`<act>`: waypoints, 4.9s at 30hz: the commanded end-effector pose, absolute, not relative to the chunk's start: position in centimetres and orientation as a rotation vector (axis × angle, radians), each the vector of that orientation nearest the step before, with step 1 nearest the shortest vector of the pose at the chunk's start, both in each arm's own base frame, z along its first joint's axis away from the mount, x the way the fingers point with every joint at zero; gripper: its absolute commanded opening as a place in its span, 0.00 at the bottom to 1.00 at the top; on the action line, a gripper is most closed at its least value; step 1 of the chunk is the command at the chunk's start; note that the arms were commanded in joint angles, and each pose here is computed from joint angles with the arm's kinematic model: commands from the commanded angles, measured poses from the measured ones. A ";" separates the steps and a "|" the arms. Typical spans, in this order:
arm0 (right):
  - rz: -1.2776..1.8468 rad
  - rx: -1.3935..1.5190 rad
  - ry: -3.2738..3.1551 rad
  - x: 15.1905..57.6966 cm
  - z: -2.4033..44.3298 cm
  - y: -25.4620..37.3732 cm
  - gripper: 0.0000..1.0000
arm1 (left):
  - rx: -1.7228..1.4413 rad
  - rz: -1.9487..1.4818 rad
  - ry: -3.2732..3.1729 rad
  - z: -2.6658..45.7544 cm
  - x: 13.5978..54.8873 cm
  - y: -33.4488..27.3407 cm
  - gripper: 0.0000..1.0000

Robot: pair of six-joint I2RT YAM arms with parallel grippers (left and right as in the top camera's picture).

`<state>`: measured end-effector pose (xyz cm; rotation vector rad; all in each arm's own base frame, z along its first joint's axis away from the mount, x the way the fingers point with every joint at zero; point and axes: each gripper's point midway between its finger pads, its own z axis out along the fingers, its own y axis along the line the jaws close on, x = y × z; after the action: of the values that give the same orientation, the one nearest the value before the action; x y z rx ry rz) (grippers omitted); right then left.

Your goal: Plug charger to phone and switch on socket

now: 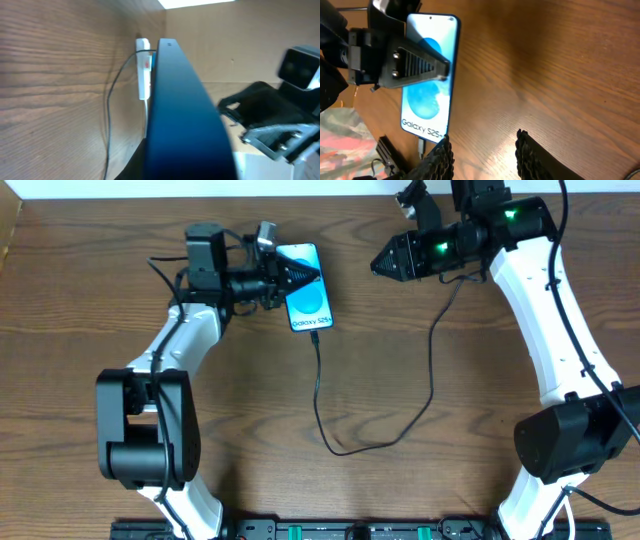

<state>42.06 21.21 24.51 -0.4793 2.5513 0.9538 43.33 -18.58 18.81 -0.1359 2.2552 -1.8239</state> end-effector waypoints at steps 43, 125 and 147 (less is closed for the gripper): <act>0.784 -0.525 2.609 41.2 23.7 21.1 0.40 | 0.135 -1.048 2.772 7.4 39.9 -17.7 0.07; 0.682 -0.571 2.618 40.8 23.1 22.1 0.45 | -0.090 -0.677 3.037 -1.1 38.3 -13.8 0.49; 0.677 -0.570 2.620 40.8 23.1 22.1 0.45 | -0.112 -0.404 3.070 -2.2 38.4 -10.9 0.50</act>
<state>40.78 22.09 22.26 -0.5483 2.6485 0.6880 39.50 -13.43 0.69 -0.0693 2.9877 -0.6219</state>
